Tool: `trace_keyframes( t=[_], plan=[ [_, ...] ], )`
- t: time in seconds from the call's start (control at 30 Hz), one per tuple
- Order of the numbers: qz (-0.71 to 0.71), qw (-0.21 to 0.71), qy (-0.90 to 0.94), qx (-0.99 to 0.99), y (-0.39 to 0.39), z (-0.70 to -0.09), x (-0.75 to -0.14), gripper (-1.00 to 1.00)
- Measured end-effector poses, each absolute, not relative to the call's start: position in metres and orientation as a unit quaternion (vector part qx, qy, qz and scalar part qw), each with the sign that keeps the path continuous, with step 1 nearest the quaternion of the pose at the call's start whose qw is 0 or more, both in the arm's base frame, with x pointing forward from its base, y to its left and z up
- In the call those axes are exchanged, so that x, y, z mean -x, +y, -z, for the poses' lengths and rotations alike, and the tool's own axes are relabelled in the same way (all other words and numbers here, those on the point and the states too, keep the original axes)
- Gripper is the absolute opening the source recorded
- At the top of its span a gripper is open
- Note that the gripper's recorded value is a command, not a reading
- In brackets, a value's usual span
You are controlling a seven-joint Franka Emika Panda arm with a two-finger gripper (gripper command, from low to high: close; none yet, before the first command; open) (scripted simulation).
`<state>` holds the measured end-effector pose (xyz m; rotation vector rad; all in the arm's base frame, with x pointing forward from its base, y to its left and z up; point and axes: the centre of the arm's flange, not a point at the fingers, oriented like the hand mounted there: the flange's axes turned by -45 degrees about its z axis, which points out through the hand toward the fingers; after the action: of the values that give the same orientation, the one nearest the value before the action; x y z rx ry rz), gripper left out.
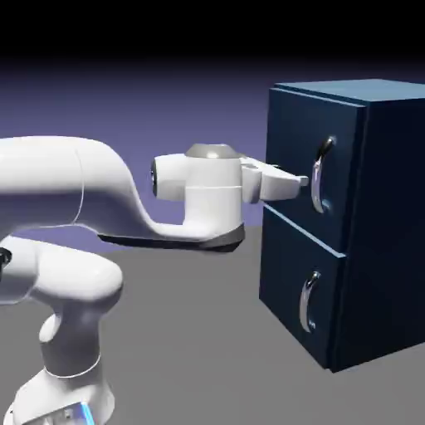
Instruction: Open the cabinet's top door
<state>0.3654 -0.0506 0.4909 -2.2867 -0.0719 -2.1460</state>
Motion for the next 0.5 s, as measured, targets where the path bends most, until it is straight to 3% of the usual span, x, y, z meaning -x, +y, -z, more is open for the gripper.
trace_keyframes(
  t=[0.2,0.33,0.37,0.5],
  plan=[
    [0.707,0.022,-0.022,0.707,-0.062,-0.477,-0.374,0.00],
    [0.707,0.022,-0.021,0.707,-0.060,-0.477,-0.415,0.00],
    [0.707,0.022,-0.022,0.707,-0.059,-0.477,-0.424,-1.00],
    [0.707,0.003,-0.004,0.707,-0.053,-0.477,-0.410,-1.00]
  ],
)
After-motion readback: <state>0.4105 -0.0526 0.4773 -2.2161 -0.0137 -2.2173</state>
